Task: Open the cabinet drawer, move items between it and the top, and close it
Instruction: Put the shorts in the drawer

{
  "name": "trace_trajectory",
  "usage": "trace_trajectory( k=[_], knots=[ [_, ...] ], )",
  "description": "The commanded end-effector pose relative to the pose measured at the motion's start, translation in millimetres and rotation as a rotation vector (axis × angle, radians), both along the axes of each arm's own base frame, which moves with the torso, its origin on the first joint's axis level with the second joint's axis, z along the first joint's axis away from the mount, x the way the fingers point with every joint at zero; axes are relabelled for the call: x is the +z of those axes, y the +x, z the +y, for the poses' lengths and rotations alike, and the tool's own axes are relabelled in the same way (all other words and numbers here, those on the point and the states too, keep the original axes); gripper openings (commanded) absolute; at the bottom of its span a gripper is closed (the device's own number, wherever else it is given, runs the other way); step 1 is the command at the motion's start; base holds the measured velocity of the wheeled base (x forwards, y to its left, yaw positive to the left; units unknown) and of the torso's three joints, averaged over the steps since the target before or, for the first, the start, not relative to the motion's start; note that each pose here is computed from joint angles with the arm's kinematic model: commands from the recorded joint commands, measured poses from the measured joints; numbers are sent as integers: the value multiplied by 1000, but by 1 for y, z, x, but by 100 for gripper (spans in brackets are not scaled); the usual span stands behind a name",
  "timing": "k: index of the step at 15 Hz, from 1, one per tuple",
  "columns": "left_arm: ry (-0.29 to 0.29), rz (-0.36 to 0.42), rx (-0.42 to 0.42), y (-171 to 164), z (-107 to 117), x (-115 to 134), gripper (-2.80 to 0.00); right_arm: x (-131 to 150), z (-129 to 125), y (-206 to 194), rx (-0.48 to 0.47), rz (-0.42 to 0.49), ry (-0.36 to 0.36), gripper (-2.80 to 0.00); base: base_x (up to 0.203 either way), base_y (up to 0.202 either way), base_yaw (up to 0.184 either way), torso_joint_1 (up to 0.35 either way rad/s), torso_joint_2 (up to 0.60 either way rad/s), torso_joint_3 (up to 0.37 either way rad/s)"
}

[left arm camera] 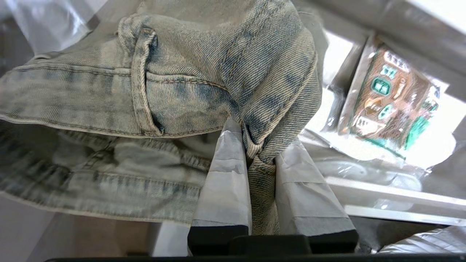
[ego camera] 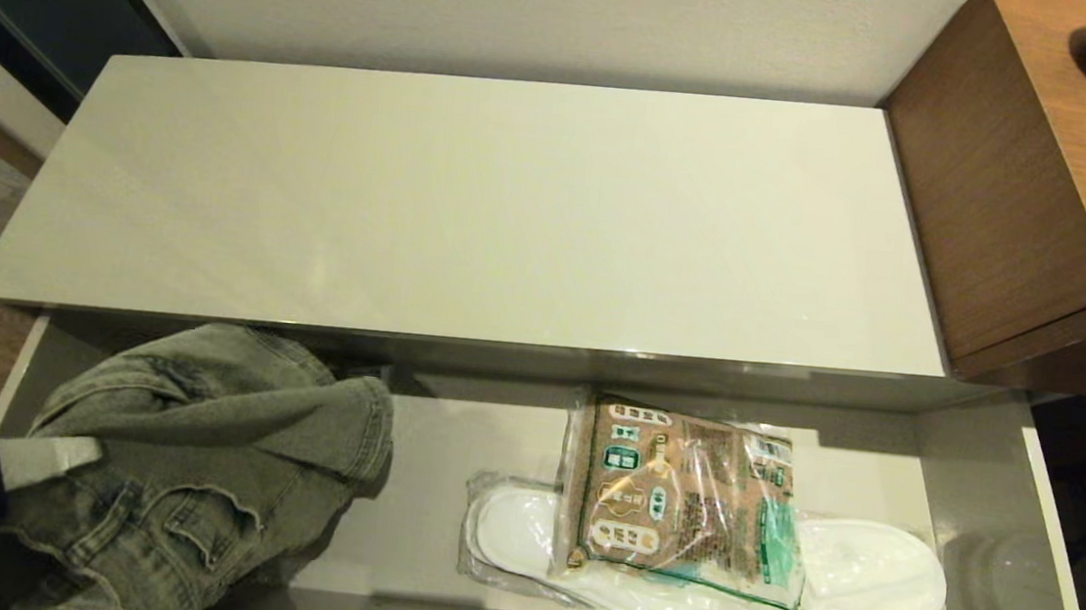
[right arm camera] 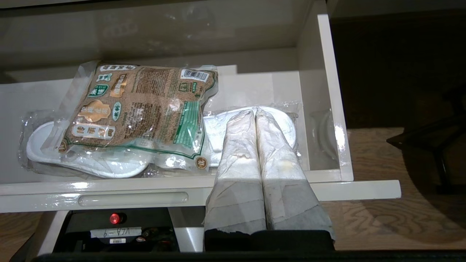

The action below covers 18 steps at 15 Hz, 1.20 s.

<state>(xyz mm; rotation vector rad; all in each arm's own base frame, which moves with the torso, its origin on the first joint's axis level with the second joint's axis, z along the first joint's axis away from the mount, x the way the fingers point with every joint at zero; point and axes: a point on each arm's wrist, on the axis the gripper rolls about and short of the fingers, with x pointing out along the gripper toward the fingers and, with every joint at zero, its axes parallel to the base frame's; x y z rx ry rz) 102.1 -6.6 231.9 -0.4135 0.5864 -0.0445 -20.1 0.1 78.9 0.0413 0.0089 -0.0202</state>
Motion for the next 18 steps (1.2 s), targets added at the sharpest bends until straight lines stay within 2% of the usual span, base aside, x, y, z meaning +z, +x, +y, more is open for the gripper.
trace_trajectory(
  k=[1, 2, 3, 6, 7, 8, 10, 15, 16, 18],
  knots=[
    [3, 40, -16, 3, -1, -11, -280, 0, 0, 0, 0, 3, 0, -280, 0, 0, 0, 0, 0, 0],
    [-5, 42, -47, 1, -3, -16, -280, 0, 0, 0, 0, 1, 0, -280, 0, 0, 0, 0, 0, 0],
    [-22, 78, -91, -2, -5, -28, -280, 0, 0, 0, 0, 3, -1, -280, 0, 0, 0, 0, 0, 0],
    [30, 322, -208, -3, -7, -87, -280, 0, 0, 0, 0, 1, 0, -280, 0, 0, 0, 0, 0, 0],
    [44, 344, -236, -2, -8, -93, -280, 0, 0, 0, 0, 1, 0, -280, 0, 0, 0, 0, 0, 0],
    [33, 323, -225, -1, -8, -91, -280, 0, 0, 0, 0, 1, -1, -280, 0, 0, 0, 0, 0, 0],
    [-73, 193, -140, 7, -9, -74, -280, 0, 0, 0, 0, 3, 0, -280, 0, 0, 0, 0, 0, 0],
    [-161, 29, -94, 16, -9, -25, -280, 0, 0, 0, 0, 1, 0, -280, 0, 0, 0, 0, 0, 0],
    [-162, 54, -88, 17, -9, -29, -280, 0, 0, 0, 0, 1, 0, -280, 0, 0, 0, 0, 0, 0],
    [-148, 209, -56, 23, -10, -62, -280, 0, 0, 0, 0, 3, 0, -280, 0, 0, 0, 0, 0, 0]
  ],
)
